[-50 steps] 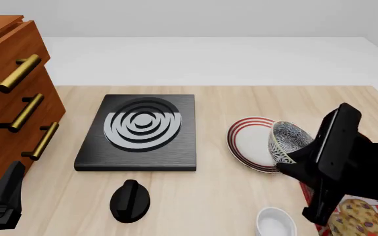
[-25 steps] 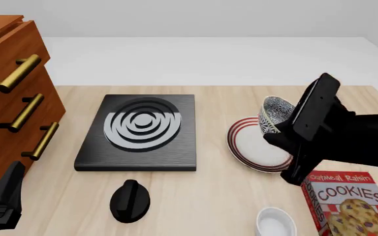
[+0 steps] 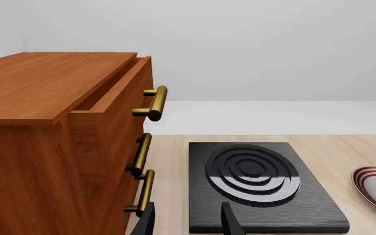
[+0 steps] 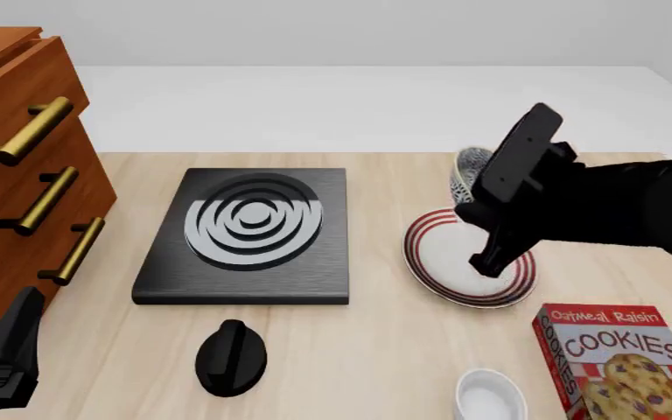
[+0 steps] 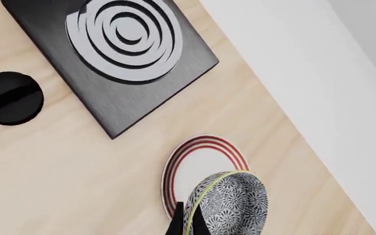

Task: Pick the akita bowl on the ramekin and place it on the plate.

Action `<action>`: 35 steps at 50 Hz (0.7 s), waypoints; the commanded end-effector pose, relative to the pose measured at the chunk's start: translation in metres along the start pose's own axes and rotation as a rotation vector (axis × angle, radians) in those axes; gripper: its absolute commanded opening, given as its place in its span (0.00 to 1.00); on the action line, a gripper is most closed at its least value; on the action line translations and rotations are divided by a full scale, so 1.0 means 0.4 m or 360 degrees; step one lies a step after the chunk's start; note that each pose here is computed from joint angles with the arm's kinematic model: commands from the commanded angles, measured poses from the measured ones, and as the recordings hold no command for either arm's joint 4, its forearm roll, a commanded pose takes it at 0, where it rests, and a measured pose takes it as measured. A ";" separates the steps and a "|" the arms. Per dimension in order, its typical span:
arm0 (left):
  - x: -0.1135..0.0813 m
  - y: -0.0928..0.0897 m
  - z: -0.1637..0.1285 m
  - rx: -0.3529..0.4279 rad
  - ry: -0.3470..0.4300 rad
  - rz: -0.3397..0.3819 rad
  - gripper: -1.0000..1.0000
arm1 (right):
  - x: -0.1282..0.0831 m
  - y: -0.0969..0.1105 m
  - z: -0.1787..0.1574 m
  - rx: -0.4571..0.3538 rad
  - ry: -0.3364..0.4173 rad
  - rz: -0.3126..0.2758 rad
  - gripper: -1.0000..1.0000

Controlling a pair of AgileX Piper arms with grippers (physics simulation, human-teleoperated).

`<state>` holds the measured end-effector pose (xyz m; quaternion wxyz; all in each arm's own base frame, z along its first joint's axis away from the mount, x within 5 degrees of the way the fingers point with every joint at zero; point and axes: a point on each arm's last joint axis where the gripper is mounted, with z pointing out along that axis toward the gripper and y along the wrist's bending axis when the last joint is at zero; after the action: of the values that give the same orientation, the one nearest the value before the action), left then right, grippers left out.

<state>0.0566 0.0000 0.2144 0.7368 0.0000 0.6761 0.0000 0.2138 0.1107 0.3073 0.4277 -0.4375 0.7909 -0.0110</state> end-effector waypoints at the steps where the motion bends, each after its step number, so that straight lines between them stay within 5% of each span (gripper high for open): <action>1: 0.000 0.000 0.000 0.0000 0.0000 0.0000 1.00 | -0.003 -0.035 0.055 0.0041 0.0038 0.0018 0.00; 35: 0.000 0.000 0.000 0.0000 0.0000 0.0000 1.00 | 0.033 -0.109 0.168 0.0112 0.0160 0.0094 0.00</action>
<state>0.0566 0.0000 0.2144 0.7368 0.0000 0.6761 0.0000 0.2752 0.1015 0.2780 0.4043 -0.4049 0.8190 -0.0420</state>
